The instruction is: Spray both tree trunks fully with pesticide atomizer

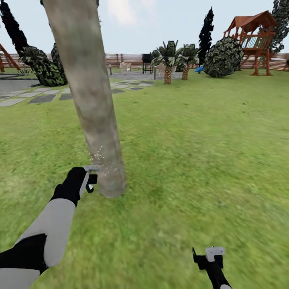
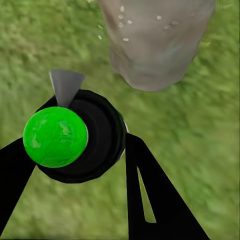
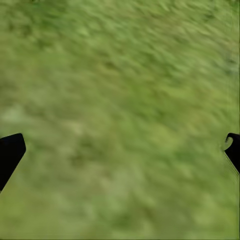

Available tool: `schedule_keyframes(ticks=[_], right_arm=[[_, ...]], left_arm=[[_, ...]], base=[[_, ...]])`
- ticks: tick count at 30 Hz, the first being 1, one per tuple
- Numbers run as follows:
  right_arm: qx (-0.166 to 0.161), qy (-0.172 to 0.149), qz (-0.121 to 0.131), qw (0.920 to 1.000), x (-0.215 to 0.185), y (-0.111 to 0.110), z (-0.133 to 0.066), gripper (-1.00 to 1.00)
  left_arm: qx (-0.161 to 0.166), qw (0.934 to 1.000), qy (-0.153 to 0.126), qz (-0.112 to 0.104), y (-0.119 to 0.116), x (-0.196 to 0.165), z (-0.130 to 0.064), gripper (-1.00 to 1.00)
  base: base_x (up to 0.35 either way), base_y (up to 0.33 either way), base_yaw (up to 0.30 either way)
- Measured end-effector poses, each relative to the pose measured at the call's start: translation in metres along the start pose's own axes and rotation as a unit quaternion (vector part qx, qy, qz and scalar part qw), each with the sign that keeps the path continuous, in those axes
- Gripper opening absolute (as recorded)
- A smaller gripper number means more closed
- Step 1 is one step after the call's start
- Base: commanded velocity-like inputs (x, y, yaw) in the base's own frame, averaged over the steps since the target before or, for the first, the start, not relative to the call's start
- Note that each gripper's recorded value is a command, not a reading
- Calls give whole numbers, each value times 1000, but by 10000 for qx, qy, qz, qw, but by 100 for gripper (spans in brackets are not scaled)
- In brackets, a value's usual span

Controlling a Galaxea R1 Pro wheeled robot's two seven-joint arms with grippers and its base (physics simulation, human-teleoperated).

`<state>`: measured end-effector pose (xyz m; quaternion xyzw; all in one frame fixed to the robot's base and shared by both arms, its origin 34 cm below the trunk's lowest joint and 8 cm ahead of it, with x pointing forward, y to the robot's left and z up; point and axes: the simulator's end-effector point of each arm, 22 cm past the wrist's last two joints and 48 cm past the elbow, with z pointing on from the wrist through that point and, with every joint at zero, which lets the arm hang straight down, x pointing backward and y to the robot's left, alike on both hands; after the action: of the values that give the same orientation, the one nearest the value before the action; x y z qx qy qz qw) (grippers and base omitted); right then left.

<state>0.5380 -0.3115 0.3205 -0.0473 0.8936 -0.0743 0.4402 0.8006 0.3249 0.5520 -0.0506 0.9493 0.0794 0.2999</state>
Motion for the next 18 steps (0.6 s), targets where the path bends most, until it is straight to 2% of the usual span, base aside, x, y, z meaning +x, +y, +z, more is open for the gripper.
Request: schedule_keyframes(ticks=[5,13,18], right_arm=[[2,2,-2,10000,0,0,0,100],[6,-5,-1,10000,0,-1,0,100],[2,0,1,10000,0,0,0,100]], left_arm=[[-7,10000,1,1,0,0,0,-100],[-29,10000,7,6,2,0,0,-100],[-29,10000,4,1,2,0,0,-100]], base=[[165,-244,24],[16,-272,7],[84,-274,220]])
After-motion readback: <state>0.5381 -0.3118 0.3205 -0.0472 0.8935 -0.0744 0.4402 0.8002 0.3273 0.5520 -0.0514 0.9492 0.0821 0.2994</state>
